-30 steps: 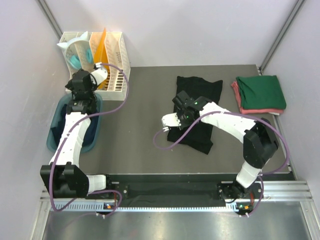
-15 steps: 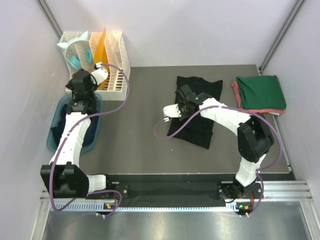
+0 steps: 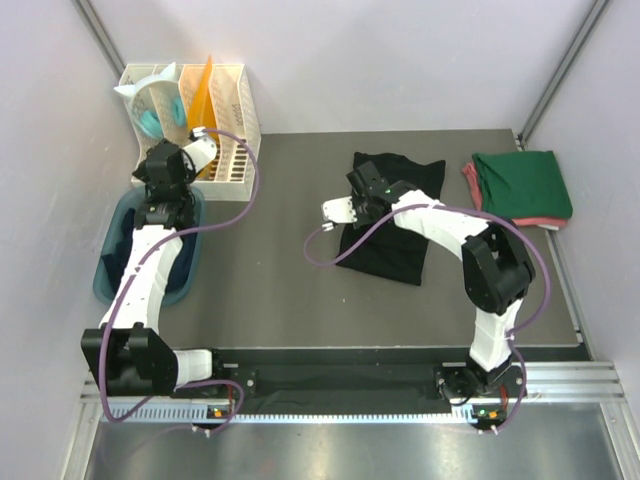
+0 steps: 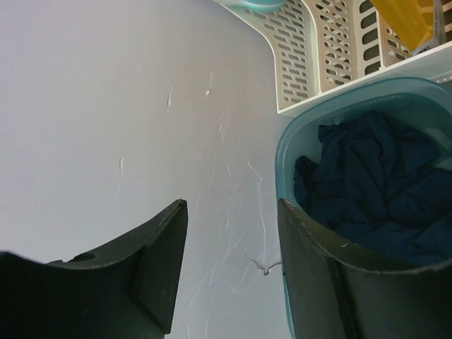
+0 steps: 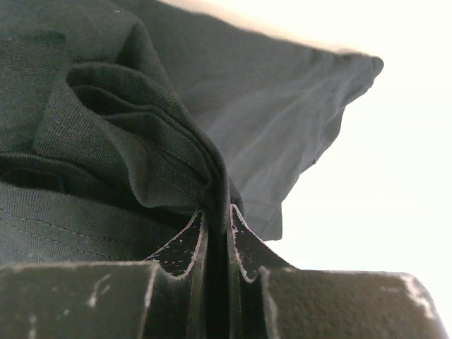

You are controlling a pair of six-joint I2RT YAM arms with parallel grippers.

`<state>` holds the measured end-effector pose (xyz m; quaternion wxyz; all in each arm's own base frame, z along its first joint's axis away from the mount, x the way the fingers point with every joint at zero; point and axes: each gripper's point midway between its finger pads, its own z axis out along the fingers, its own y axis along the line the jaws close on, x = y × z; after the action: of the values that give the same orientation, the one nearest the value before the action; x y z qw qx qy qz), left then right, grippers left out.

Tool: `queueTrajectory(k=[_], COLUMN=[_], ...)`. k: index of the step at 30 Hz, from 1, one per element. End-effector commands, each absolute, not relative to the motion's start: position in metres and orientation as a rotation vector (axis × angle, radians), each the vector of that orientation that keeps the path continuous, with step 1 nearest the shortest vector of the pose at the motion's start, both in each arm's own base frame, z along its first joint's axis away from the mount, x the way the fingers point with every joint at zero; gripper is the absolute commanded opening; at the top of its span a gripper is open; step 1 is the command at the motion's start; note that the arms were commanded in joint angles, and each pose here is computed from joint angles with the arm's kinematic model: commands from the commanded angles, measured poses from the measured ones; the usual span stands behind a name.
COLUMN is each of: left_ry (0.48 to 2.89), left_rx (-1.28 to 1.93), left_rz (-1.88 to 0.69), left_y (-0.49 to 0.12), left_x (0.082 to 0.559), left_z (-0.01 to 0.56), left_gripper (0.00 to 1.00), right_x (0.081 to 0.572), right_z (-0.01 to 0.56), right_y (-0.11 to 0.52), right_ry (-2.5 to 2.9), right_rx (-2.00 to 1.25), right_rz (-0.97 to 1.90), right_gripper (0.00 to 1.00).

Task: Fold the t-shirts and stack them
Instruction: Fold the folded rectangular tshirt in 1/3 of the way

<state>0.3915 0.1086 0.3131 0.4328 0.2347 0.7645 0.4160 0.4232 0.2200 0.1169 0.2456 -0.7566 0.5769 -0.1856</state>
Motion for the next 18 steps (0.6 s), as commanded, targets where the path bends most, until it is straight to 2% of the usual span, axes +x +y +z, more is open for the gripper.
queueTrajectory(k=[1,3,5,6,7,8,16,18], left_ry=[1.852,1.852,1.851,1.854,1.854,1.854,1.861,1.866], left_rx=[0.545,0.546,0.548,0.55,0.548,0.548,0.548,0.554], left_rz=[1.042,1.04,1.039,1.039,1.038,1.038,1.027,1.023], left_y=[0.108,0.108,0.107,0.107,0.107,0.107,0.106,0.106], left_x=[0.394,0.393,0.394,0.393,0.393,0.392,0.389,0.387], left_z=[0.325,0.325,0.325,0.324,0.324,0.325,0.323,0.323], left_gripper=[0.59,0.59,0.59,0.59,0.59,0.59,0.59,0.59], right_x=[0.453,0.456,0.462,0.465,0.47,0.474,0.481,0.468], right_z=[0.145,0.142,0.138,0.138,0.141,0.142,0.218,0.232], right_y=[0.212,0.204,0.198,0.195,0.192,0.191,0.16,0.157], right_ry=[1.573,1.598,1.622,1.647,1.659,1.657,1.646,1.683], right_rx=[-1.928,-1.91,-1.873,-1.827,-1.779,-1.73,-1.228,-1.193], right_rz=[-0.598,-0.629,-0.662,-0.679,-0.691,-0.702,-0.845,-0.751], right_gripper=[0.0,0.0,0.31,0.5,0.94,1.0,1.0,1.0])
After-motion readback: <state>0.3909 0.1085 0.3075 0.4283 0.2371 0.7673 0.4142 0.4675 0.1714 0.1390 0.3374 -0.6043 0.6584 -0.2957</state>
